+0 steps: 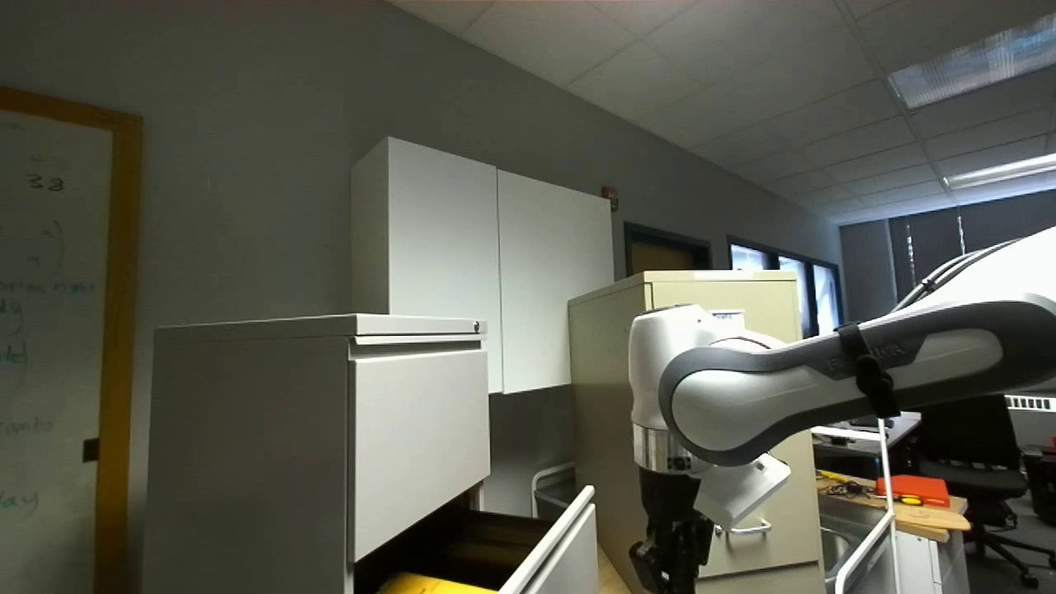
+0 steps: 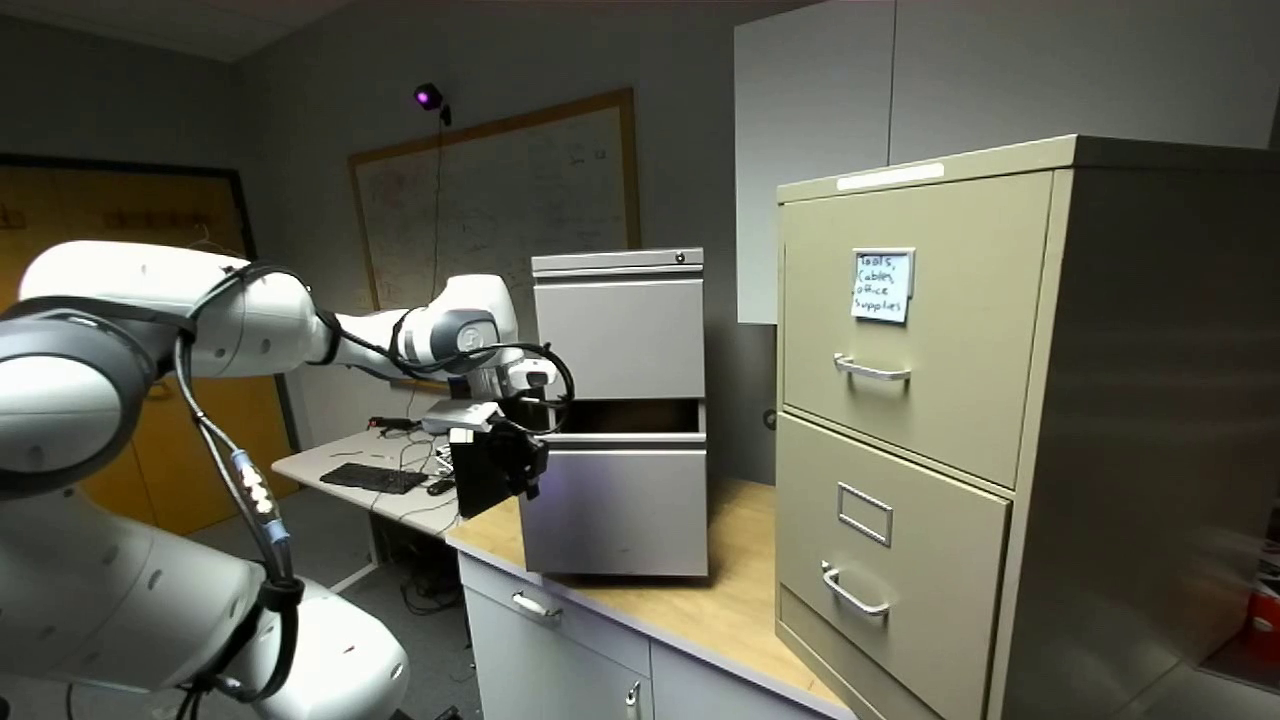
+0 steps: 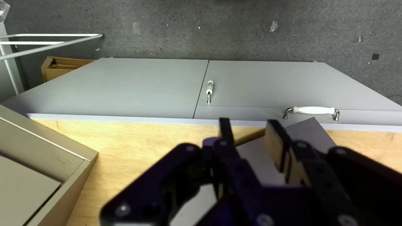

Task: Close the open drawer

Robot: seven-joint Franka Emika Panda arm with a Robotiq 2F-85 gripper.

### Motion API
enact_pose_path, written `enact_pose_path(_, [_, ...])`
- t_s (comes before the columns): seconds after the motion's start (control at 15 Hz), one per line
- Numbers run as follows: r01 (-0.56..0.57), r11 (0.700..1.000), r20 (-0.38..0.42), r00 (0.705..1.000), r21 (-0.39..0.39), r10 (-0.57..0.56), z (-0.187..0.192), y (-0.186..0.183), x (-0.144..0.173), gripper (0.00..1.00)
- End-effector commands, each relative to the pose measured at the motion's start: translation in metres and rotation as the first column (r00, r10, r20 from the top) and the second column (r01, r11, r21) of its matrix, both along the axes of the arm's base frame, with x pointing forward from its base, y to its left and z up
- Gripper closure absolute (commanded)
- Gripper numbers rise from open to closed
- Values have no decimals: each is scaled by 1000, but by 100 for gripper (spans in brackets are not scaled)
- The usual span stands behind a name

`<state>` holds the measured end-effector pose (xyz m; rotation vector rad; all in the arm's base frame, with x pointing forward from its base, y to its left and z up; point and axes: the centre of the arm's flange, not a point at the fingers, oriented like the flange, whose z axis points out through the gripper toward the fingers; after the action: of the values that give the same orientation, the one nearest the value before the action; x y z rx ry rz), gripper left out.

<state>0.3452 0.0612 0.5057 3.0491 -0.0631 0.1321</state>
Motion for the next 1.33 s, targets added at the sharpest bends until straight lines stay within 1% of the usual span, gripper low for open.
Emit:
enact_pose_path(0.0, [7, 1000, 29, 1000, -11, -7, -1, -5, 1, 33])
enact_pose_path(0.13, [15, 1000, 45, 999, -8, -14, -2, -11, 3, 19])
enact_pose_path(0.2, [20, 1000, 59, 998, -5, -20, -2, -15, 5, 11])
enact_pose_path(0.27, [27, 1000, 72, 997, -3, -27, -3, -19, 6, 5])
enact_pose_path(0.33, [31, 999, 89, 995, 4, -32, -3, -25, 8, 0])
enact_pose_path(0.53, [47, 999, 147, 988, 14, -49, -4, -39, 16, 0])
enact_pose_path(0.73, [67, 997, 223, 972, 37, -74, -4, -56, 28, 0])
enact_pose_path(0.8, [77, 996, 250, 964, 50, -87, -5, -64, 34, 25])
enact_pose_path(0.87, [90, 994, 275, 956, 58, -103, -6, -72, 39, 25])
enact_pose_path(1.0, [122, 988, 323, 935, 97, -147, -9, -94, 51, 40])
enact_pose_path(1.07, [138, 984, 345, 923, 113, -169, -12, -104, 56, 50])
enact_pose_path(1.27, [190, 962, 405, 878, 195, -256, -20, -141, 71, 73])
